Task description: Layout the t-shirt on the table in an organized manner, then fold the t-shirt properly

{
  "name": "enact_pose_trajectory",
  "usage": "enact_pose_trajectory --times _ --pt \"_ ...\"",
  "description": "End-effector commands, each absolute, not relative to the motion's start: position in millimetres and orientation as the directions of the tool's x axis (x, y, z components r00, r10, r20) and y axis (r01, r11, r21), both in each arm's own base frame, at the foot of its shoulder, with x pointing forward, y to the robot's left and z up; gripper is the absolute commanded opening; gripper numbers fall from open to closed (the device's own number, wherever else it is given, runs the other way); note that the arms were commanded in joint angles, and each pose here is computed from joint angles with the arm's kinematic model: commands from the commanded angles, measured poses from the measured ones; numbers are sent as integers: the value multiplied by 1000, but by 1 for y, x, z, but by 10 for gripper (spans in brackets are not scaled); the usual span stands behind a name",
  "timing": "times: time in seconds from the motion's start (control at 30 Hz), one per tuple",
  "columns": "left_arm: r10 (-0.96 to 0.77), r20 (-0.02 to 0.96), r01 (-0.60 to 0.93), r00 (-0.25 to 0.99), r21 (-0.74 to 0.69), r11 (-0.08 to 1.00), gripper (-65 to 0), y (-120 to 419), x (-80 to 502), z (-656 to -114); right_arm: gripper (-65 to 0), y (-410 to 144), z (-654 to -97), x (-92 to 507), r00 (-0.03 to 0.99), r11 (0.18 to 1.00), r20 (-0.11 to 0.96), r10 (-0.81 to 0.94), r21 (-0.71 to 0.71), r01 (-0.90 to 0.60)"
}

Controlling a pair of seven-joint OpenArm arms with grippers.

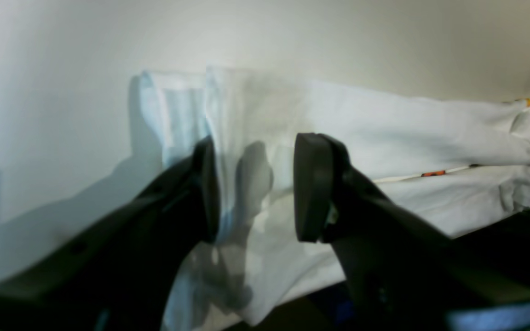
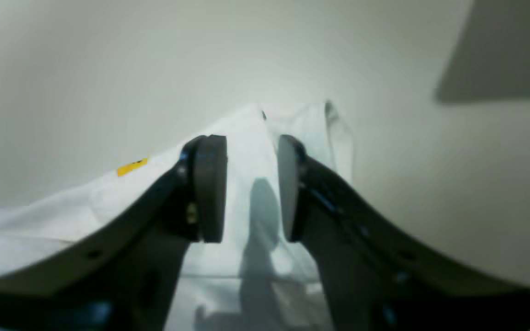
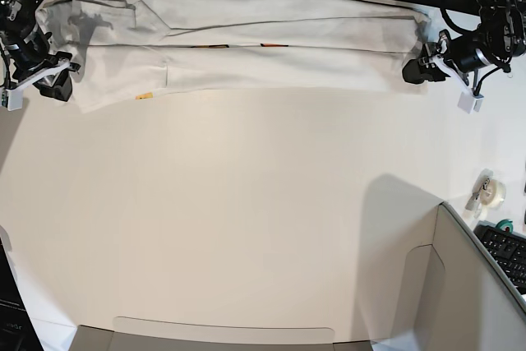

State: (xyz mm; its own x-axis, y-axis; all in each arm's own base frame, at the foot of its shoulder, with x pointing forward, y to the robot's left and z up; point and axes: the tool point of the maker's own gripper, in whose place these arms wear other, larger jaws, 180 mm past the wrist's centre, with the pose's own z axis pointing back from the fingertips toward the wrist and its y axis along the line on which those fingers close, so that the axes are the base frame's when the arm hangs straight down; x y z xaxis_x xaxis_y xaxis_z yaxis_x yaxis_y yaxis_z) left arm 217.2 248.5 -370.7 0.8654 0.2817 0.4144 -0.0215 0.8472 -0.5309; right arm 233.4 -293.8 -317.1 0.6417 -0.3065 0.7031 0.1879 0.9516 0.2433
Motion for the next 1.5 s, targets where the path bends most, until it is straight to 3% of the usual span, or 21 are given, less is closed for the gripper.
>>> enact_pose_trajectory --times 0.0,0.23,0.8,0.9,1.07,1.47 --pt "275 446 -2 852 -523 853 -407 253 224 -361 -424 -301 -313 242 615 948 721 -319 255 193" --pt "277 447 -3 851 -523 852 -407 253 224 -361 -416 -300 -359 251 645 883 611 -458 397 251" --pt "286 445 -5 848 -534 845 -407 249 225 -362 -422 -267 -357 269 652 867 607 -456 467 171" --pt "286 445 -5 848 -534 845 -407 249 225 -362 -482 -267 -357 269 652 866 606 -457 469 171" --pt "287 444 -6 849 -534 845 -407 250 225 -362 -650 -260 -358 271 665 870 603 -442 469 153" --pt "287 446 -5 848 -534 845 -407 250 225 -362 -650 -228 -304 265 633 942 735 -244 335 -26"
